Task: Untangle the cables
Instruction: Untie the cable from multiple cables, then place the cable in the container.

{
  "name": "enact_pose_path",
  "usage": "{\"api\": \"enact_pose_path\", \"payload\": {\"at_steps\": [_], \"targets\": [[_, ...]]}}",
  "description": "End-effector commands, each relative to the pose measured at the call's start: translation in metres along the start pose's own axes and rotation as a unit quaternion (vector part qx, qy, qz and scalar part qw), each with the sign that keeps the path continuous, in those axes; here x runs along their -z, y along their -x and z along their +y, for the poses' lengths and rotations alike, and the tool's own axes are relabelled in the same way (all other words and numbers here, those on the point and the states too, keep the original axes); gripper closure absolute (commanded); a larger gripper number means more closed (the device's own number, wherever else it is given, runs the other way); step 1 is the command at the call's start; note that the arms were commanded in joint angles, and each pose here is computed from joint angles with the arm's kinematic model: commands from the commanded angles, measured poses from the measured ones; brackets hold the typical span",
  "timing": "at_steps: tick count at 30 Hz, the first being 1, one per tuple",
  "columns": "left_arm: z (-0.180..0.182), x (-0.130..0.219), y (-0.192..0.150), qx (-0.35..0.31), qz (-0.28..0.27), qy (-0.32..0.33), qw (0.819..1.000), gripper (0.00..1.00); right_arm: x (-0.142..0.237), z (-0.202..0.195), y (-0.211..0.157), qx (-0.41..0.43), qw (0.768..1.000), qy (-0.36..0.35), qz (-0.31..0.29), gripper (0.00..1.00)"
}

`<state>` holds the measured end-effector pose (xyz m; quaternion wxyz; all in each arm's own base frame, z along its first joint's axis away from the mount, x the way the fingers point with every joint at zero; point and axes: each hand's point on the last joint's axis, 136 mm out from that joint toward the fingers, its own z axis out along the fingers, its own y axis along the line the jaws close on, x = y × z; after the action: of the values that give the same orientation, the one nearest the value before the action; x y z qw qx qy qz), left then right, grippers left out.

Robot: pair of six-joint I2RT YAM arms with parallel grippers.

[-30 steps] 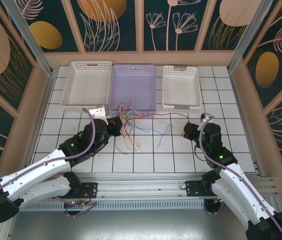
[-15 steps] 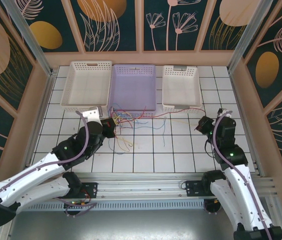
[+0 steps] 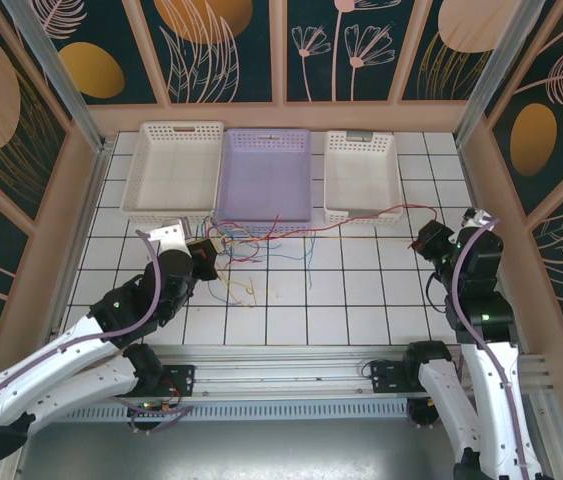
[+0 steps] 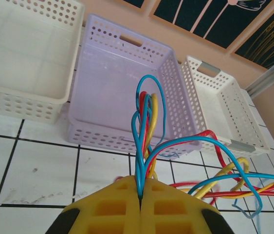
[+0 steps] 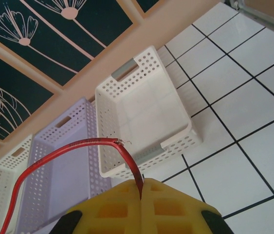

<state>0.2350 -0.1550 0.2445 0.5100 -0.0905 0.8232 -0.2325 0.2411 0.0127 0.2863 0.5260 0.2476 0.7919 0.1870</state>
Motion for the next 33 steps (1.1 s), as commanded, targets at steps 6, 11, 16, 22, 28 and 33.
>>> {"api": "enact_pose_path", "payload": {"at_steps": [6, 11, 16, 22, 28, 33], "targets": [[0.03, 0.004, -0.005, -0.032, -0.008, 0.055, 0.998, 1.0, 0.033, -0.008, 0.037, 0.016, 0.997, -0.058, -0.055, 1.0], [0.04, 0.006, -0.006, -0.041, -0.011, 0.074, 0.996, 1.0, 0.043, -0.004, 0.046, 0.021, 0.996, -0.061, -0.063, 1.0], [0.052, 0.009, -0.004, -0.046, -0.019, 0.103, 0.993, 1.0, 0.048, -0.008, 0.05, 0.025, 0.995, -0.073, -0.069, 1.0], [0.056, 0.011, -0.002, -0.033, -0.032, 0.108, 0.993, 1.0, 0.039, 0.005, 0.037, 0.029, 0.998, -0.031, -0.039, 1.0], [0.044, 0.003, -0.004, -0.02, -0.028, 0.084, 0.996, 1.0, 0.008, 0.025, -0.007, 0.024, 0.997, 0.055, 0.05, 1.0], [0.03, -0.005, -0.005, -0.02, -0.021, 0.065, 0.997, 1.0, 0.015, 0.047, 0.006, 0.023, 0.994, 0.103, 0.032, 1.0]]}}
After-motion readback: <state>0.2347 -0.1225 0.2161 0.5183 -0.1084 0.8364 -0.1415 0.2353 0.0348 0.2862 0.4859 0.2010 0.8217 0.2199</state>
